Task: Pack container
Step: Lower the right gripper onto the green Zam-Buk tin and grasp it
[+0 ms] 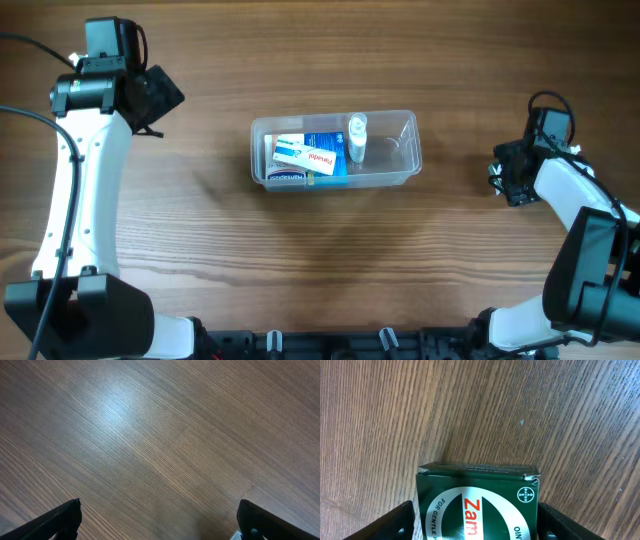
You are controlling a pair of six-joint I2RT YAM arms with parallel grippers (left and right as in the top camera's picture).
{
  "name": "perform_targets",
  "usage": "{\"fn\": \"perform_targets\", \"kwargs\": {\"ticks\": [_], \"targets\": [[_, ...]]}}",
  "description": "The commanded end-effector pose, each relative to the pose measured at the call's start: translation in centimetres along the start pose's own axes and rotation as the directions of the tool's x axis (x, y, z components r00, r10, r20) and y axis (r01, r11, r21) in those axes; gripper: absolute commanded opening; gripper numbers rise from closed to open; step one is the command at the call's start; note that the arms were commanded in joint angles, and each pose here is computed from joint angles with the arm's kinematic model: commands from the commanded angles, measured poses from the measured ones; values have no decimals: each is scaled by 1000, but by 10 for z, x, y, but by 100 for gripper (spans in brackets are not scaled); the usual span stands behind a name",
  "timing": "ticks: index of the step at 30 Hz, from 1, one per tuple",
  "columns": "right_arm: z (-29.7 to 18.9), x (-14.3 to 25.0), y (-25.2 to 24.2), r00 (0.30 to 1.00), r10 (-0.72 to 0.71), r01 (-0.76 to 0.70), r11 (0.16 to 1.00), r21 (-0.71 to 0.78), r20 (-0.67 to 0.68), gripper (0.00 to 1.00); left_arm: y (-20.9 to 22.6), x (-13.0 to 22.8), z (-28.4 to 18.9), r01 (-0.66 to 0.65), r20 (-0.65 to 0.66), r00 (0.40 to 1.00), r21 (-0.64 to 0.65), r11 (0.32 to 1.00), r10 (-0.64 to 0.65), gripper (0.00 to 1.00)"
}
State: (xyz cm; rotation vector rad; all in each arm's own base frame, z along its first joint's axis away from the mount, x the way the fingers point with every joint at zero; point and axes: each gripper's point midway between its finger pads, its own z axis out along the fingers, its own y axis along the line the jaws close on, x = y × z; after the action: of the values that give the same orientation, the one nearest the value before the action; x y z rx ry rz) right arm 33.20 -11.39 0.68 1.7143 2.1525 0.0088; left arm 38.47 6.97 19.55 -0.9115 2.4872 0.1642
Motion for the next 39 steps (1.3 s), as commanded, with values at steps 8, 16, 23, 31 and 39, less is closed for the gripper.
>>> {"fn": "perform_targets", "kwargs": {"ticks": [8, 16, 23, 31, 39], "targets": [[3, -21, -9, 974, -202, 194, 978, 78, 104, 72, 1, -6, -4, 3, 22, 1000, -2, 1000, -3, 100], [4, -10, -1, 979, -198, 197, 980, 24, 47, 66, 1, -6, -4, 3, 22, 1000, -2, 1000, -3, 100], [4, -6, 3, 979, -204, 204, 979, -5, 27, 64, 1, -6, -4, 3, 22, 1000, -2, 1000, -3, 100], [-5, -18, 22, 919, -391, 393, 919, -25, 60, 65, 1, -6, -4, 3, 22, 1000, -3, 1000, -3, 100], [-12, -18, 44, 806, -587, 592, 800, -91, 79, 64, 1, -6, -4, 3, 22, 1000, -2, 1000, -3, 100]]}}
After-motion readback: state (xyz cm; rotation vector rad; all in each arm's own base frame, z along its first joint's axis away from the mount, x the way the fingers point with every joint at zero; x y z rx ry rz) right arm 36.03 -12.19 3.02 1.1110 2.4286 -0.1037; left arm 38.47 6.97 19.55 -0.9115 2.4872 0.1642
